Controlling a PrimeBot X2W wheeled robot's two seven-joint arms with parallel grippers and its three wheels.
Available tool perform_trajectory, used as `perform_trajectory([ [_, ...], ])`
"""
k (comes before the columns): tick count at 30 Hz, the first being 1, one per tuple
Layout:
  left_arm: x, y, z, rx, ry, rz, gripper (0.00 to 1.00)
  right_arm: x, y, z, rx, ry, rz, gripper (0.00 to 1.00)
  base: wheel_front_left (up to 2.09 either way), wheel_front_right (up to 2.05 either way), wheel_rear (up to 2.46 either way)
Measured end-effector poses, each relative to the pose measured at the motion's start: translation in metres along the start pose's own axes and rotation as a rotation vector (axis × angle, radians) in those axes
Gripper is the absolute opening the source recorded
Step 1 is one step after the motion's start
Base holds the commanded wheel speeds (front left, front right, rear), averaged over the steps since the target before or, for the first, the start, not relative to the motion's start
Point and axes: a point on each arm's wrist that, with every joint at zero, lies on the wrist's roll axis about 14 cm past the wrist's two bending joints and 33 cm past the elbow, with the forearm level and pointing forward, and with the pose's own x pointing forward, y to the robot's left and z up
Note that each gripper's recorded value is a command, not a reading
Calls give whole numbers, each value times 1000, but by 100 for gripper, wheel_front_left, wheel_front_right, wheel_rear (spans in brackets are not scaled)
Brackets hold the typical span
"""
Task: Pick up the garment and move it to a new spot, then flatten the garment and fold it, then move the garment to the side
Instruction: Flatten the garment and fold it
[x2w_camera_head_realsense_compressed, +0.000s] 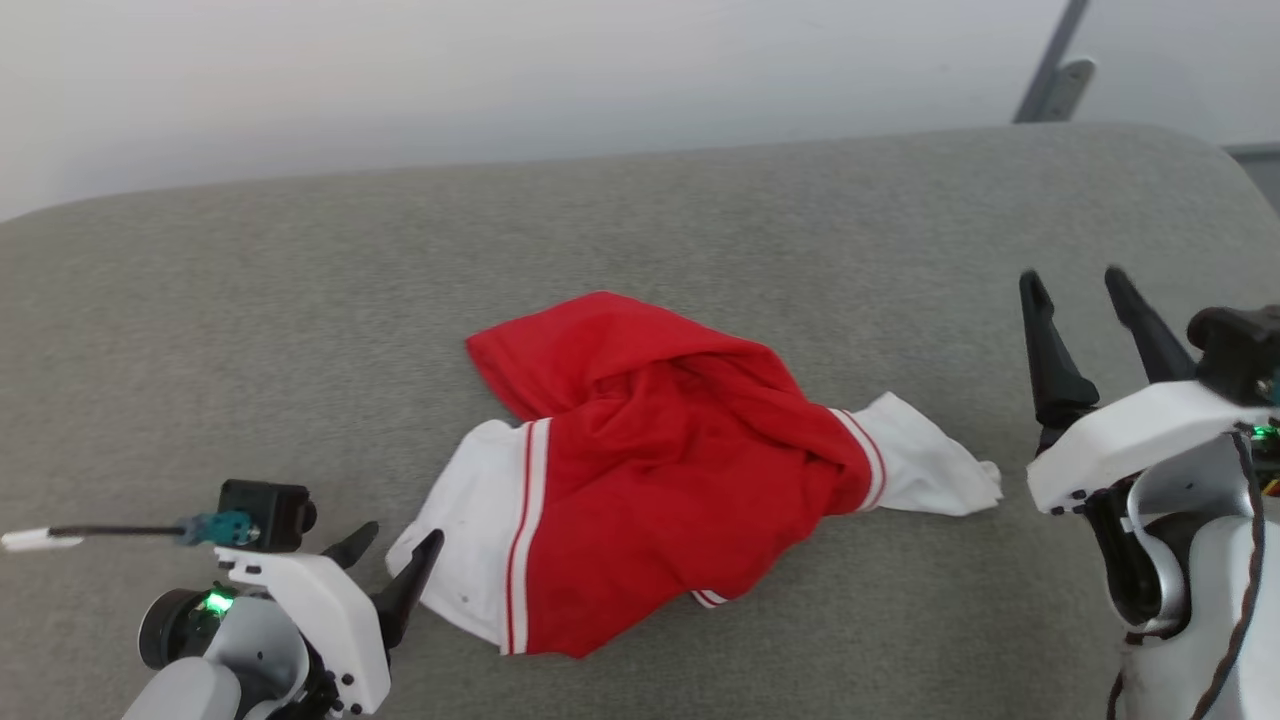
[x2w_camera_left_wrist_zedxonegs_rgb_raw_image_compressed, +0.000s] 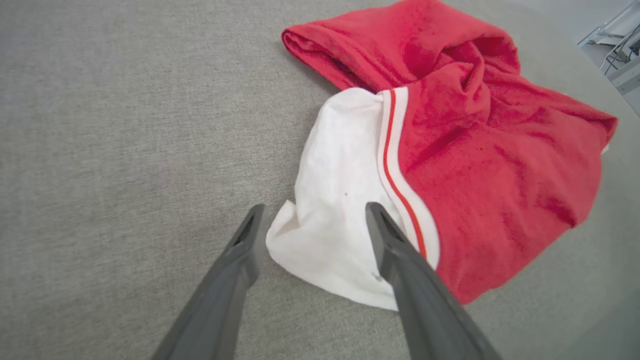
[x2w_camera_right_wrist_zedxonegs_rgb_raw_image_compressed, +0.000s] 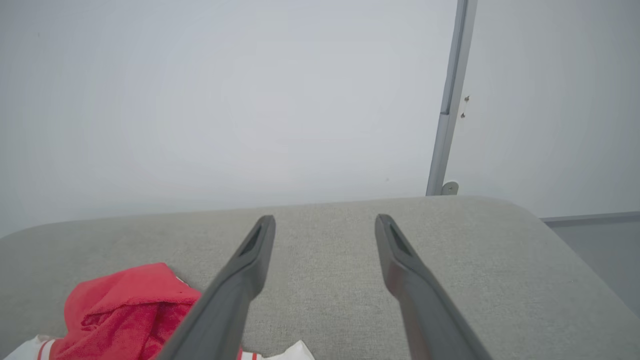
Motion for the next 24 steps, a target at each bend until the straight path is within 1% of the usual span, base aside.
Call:
perform_trajectory([
  [2, 8, -3, -4, 16, 48, -9, 100, -5, 1, 14, -2, -89, 5, 100, 0, 0, 0],
  [6, 19, 0, -18, 33, 158, 11, 100, -16, -7, 19, -6, -168, -20, 100, 0, 0, 0],
  [9, 25, 5, -32, 54, 255, 40, 100, -22, -13, 17, -5, -190, -38, 100, 0, 0, 0],
  [11, 30, 5, -38, 61, 304, 45, 100, -25, -14, 11, 19, -182, -38, 100, 0, 0, 0],
  [15, 40, 7, -43, 91, 368, 58, 100, -28, -9, 1, 32, -175, -28, 100, 0, 0, 0],
  [16, 43, 7, -42, 102, 373, 59, 88, -29, -9, 0, 41, -177, -26, 100, 0, 0, 0],
  [17, 46, 7, -42, 100, 383, 60, 12, -29, -7, -2, 42, -179, -23, 100, 0, 0, 0],
  [18, 48, 6, -41, 103, 390, 57, 0, -30, -7, -3, 44, -179, -23, 100, 0, 0, 0],
  [20, 51, 9, -39, 100, 395, 59, 0, -30, -6, -5, 55, -186, -21, 100, 0, 0, 0],
  [24, 54, 17, -28, 54, 376, 69, 0, -29, -8, -5, 56, -201, -27, 100, 0, 0, 0],
])
